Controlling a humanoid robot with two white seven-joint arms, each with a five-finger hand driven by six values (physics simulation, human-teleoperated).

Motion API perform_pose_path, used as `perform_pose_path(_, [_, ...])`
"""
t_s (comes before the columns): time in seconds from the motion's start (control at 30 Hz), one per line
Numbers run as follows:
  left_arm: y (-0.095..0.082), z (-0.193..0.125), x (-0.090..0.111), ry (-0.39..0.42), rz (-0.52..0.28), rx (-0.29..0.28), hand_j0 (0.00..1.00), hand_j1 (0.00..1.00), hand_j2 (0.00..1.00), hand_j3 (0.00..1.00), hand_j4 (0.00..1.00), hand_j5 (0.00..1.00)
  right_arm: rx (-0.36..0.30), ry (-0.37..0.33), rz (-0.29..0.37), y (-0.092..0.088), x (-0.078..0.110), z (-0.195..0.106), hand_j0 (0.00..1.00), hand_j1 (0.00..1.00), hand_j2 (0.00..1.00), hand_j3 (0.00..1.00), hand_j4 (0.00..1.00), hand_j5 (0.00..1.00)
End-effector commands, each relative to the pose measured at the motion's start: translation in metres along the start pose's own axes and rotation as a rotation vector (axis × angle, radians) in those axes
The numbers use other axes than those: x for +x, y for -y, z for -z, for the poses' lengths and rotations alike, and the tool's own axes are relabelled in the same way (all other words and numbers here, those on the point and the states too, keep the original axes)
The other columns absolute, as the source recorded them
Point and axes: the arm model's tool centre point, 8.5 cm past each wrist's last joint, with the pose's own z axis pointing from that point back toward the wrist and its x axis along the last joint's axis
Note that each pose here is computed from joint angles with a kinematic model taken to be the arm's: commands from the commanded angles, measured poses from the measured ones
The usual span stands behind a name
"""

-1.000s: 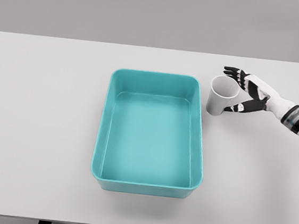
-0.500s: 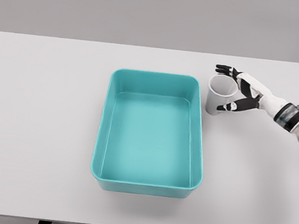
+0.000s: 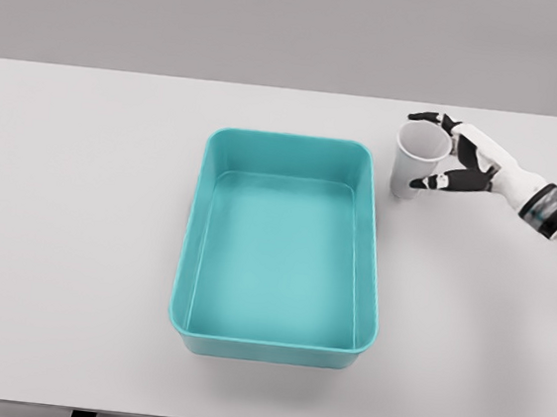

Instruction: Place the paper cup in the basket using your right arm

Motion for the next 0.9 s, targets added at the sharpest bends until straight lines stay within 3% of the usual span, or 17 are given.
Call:
perform_pose_path(0.0, [0.0, 0.0, 0.0, 0.0, 0.0, 0.0, 1.0, 1.0, 1.0, 1.0, 1.0, 1.0, -0.015, 0.047, -0.015, 0.007, 0.015, 0.0, 0.72, 0.72, 0.72, 0.72, 0.72, 0.72])
perform_pose_path(0.13, [0.0, 0.0, 0.0, 0.0, 0.0, 0.0, 1.0, 1.0, 1.0, 1.0, 1.0, 1.0, -0.012, 0.165, -0.068, 0.008, 0.05, 0.005, 0.71, 0.71, 0.71, 0.71, 0.71, 0.71])
perform_pose_path(0.27, [0.0, 0.0, 0.0, 0.0, 0.0, 0.0, 1.0, 1.0, 1.0, 1.0, 1.0, 1.0, 0.032, 0.266, -0.135, -0.004, 0.082, 0.008, 0.71, 0.71, 0.71, 0.71, 0.71, 0.71])
perform_pose_path(0.37, [0.0, 0.0, 0.0, 0.0, 0.0, 0.0, 1.0, 1.0, 1.0, 1.0, 1.0, 1.0, 0.078, 0.341, -0.222, -0.014, 0.116, 0.005, 0.67, 0.67, 0.67, 0.67, 0.67, 0.67])
perform_pose_path(0.5, [0.0, 0.0, 0.0, 0.0, 0.0, 0.0, 1.0, 1.0, 1.0, 1.0, 1.0, 1.0, 0.096, 0.393, -0.342, -0.024, 0.146, 0.0, 0.62, 0.62, 0.62, 0.62, 0.62, 0.62])
perform_pose_path(0.67, [0.0, 0.0, 0.0, 0.0, 0.0, 0.0, 1.0, 1.0, 1.0, 1.0, 1.0, 1.0, 0.134, 0.422, -0.44, -0.04, 0.166, 0.002, 0.61, 0.61, 0.61, 0.61, 0.61, 0.61])
perform_pose_path(0.87, [0.0, 0.0, 0.0, 0.0, 0.0, 0.0, 1.0, 1.0, 1.0, 1.0, 1.0, 1.0, 0.252, 0.411, -0.605, -0.091, 0.171, 0.014, 0.61, 0.61, 0.61, 0.61, 0.61, 0.61])
